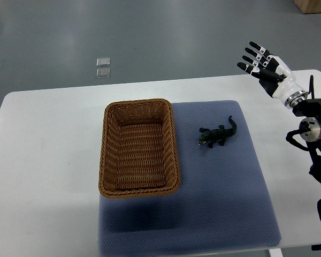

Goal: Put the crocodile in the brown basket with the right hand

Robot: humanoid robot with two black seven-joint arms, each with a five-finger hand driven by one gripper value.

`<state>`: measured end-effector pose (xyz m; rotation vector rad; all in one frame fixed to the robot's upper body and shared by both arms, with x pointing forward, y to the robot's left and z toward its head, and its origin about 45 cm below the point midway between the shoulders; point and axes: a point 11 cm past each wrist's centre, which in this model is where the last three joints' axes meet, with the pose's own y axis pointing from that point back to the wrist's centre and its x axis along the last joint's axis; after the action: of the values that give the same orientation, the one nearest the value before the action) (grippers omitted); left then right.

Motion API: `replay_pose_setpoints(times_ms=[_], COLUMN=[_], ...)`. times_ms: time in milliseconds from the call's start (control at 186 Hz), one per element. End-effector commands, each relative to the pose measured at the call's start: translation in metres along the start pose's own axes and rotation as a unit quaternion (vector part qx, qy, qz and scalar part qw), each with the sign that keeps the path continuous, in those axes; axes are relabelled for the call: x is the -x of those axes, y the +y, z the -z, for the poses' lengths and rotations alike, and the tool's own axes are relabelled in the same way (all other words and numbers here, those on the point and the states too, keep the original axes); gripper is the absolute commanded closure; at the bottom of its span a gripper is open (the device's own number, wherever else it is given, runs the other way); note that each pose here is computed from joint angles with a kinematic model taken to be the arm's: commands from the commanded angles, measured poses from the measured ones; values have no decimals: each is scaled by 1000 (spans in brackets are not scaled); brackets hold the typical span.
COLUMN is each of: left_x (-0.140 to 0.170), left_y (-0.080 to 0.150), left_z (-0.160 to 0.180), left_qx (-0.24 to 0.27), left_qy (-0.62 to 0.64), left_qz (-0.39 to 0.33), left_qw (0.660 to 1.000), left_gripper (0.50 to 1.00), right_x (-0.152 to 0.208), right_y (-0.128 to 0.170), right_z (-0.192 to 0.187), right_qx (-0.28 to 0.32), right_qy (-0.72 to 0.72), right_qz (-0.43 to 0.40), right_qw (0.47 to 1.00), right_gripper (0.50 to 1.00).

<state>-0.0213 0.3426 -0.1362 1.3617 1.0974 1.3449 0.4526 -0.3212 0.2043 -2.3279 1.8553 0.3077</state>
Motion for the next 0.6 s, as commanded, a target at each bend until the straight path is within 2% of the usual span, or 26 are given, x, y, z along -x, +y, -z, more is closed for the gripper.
replay_pose_setpoints(times_ms=[0, 410, 593], left_x=[0, 0, 0], left_y=[0, 0, 0], left_z=[0, 0, 0], left_qx=[0, 0, 0], left_qy=[1, 0, 0], left_qz=[0, 0, 0], left_qw=[1000, 1000, 1000], left_gripper=[500, 500, 500], right_x=[5, 16, 16], right_y=[-1, -3, 0], right_z=[2, 9, 11], right_qx=[-3, -4, 35], right_qy=[3, 26, 101], right_qz=[8, 34, 82], right_qw=[1000, 999, 991], right_gripper=[572, 572, 572])
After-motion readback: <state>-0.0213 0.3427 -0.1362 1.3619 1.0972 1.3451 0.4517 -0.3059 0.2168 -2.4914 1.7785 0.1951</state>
